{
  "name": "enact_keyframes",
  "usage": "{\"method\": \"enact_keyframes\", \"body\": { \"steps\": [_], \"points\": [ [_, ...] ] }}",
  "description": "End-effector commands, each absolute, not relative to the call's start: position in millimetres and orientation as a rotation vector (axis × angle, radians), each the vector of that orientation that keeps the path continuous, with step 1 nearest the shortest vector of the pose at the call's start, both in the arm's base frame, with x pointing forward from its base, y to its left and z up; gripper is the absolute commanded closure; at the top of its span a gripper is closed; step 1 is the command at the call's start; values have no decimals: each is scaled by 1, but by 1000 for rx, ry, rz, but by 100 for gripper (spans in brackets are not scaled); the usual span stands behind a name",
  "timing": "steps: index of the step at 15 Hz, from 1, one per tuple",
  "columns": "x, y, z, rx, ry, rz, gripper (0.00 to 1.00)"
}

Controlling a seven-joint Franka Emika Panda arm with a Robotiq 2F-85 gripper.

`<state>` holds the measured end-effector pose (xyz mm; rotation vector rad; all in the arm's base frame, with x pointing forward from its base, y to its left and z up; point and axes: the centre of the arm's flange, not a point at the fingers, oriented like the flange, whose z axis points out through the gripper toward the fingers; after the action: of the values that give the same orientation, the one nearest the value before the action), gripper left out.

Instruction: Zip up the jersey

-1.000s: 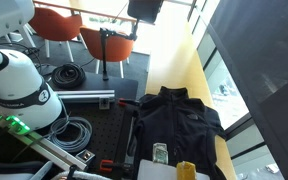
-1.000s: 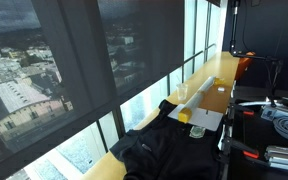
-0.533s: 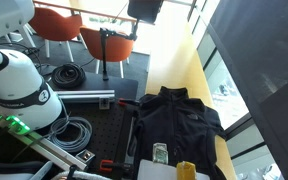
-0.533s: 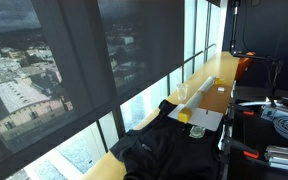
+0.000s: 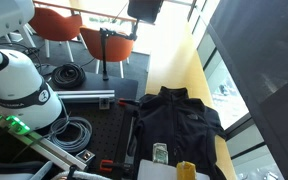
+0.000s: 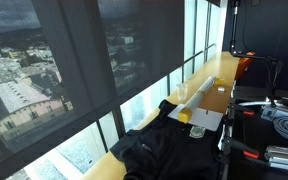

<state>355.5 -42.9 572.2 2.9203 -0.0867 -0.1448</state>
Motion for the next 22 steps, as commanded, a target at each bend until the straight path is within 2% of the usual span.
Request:
{"method": "enact_keyframes", "body": {
  "steps": [1, 10, 17, 22],
  "points": [
    [356, -43, 572, 2920, -87, -145, 0],
    [365, -45, 558, 2927, -39, -118, 0],
    [431, -36, 493, 2972, 10, 129, 0],
    [465, -7, 423, 3003, 110, 187, 0]
  ]
}}
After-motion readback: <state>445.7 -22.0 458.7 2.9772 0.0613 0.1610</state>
